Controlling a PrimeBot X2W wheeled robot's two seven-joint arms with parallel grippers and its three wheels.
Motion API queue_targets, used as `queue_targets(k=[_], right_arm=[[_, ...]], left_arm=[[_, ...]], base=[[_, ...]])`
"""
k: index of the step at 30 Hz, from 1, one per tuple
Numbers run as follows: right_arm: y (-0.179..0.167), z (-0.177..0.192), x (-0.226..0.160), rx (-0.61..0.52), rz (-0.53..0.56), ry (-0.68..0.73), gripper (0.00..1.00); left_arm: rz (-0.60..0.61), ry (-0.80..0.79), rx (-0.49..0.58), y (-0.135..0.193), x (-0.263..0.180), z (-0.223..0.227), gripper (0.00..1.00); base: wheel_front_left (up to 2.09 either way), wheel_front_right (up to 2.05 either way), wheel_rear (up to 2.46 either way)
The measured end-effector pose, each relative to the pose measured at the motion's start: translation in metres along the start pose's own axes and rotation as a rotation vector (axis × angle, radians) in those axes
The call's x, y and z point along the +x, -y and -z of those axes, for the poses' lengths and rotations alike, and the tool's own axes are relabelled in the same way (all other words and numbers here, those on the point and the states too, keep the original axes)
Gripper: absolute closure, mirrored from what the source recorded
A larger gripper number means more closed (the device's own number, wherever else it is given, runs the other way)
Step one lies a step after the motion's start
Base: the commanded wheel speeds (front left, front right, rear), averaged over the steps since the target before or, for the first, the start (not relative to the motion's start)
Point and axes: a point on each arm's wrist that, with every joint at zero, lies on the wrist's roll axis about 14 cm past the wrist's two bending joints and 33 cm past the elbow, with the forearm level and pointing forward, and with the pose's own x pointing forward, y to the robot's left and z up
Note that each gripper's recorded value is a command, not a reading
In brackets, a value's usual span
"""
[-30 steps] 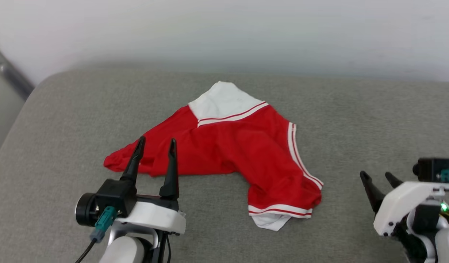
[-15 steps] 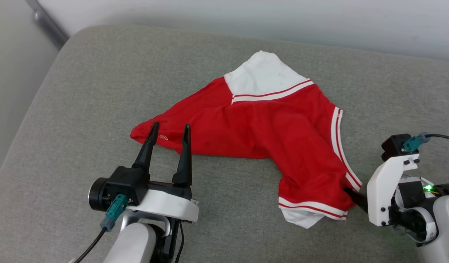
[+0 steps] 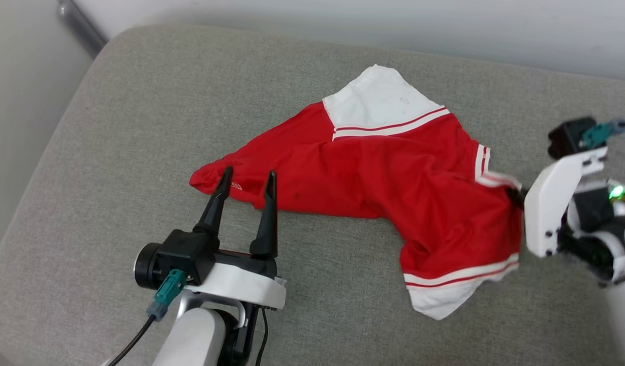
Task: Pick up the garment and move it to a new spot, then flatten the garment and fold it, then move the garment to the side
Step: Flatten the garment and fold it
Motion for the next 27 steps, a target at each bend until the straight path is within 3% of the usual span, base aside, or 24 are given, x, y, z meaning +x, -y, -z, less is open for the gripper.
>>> queue_targets(k=[9, 17, 18, 19, 20, 27], right_arm=[[0.035, -0.089, 0.014, -0.045, 0.079, 0.201, 1.00], [0.036, -0.061, 0.071, 0.032, 0.046, 0.157, 1.00], [0.036, -0.056, 0.074, 0.039, 0.046, 0.157, 0.88], [0.037, -0.050, 0.076, 0.051, 0.050, 0.164, 0.58], [0.038, -0.048, 0.076, 0.061, 0.053, 0.185, 0.00], [0.028, -0.057, 0.053, 0.082, 0.048, 0.367, 0.00]], left_arm=[[0.044, -0.020, -0.005, 0.011, 0.013, 0.011, 0.00], [0.032, -0.070, 0.000, 0.005, 0.017, 0.030, 0.00], [0.032, -0.074, 0.000, 0.005, 0.017, 0.032, 0.00], [0.032, -0.075, 0.001, 0.006, 0.017, 0.032, 0.00], [0.032, -0.074, 0.000, 0.006, 0.017, 0.032, 0.00], [0.032, -0.043, 0.013, 0.005, 0.017, 0.021, 0.00]], base=[[0.00, 0.00, 0.00], [0.00, 0.00, 0.00], [0.00, 0.00, 0.00], [0.00, 0.00, 0.00], [0.00, 0.00, 0.00], [0.00, 0.00, 0.00]])
